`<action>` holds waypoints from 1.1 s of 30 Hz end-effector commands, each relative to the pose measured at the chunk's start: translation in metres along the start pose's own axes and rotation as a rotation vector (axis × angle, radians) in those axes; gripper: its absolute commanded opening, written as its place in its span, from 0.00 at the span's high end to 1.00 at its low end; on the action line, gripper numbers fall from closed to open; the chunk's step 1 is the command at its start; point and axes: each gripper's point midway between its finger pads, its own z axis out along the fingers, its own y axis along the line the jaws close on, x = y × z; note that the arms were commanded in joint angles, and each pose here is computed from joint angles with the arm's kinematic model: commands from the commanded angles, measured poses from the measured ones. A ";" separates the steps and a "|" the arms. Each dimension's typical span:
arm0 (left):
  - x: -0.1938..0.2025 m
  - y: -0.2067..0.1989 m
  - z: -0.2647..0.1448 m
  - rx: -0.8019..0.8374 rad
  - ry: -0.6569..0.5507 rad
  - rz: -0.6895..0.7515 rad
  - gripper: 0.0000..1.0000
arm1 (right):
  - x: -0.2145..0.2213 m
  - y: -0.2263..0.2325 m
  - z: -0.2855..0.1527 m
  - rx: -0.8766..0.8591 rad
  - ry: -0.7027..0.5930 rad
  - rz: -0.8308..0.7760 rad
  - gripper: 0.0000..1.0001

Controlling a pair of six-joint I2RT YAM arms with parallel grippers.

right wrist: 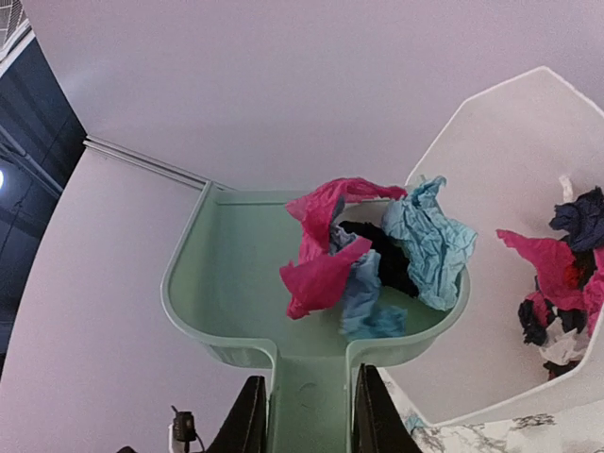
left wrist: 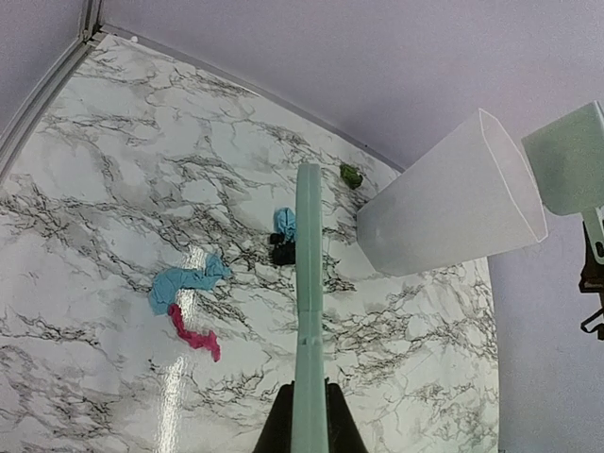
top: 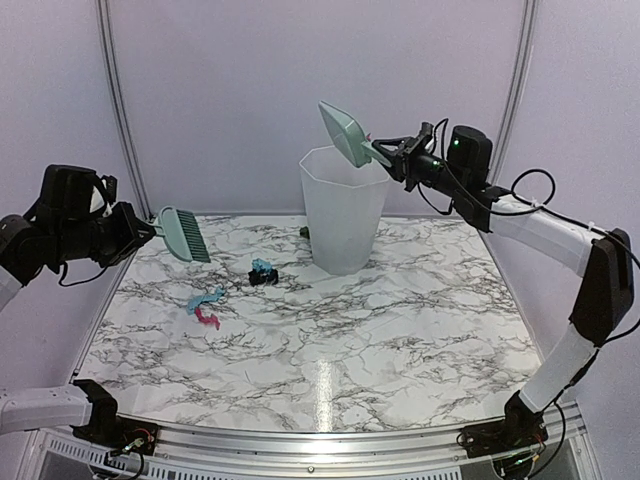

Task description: Sweep away the paper scraps from the table

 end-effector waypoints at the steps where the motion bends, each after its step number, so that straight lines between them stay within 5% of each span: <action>1: -0.002 0.003 0.003 -0.026 -0.001 -0.002 1.00 | -0.012 0.033 -0.006 -0.172 -0.008 0.130 1.00; 18: -0.016 -0.023 0.027 -0.001 0.026 -0.027 1.00 | -0.012 0.028 -0.008 -0.296 0.006 0.471 1.00; 27: -0.038 -0.041 0.048 0.001 -0.005 -0.090 1.00 | -0.034 0.030 -0.015 -0.285 -0.103 0.633 1.00; 33: -0.046 -0.049 0.075 -0.005 -0.008 -0.176 1.00 | -0.020 0.040 -0.008 -0.344 0.026 0.668 1.00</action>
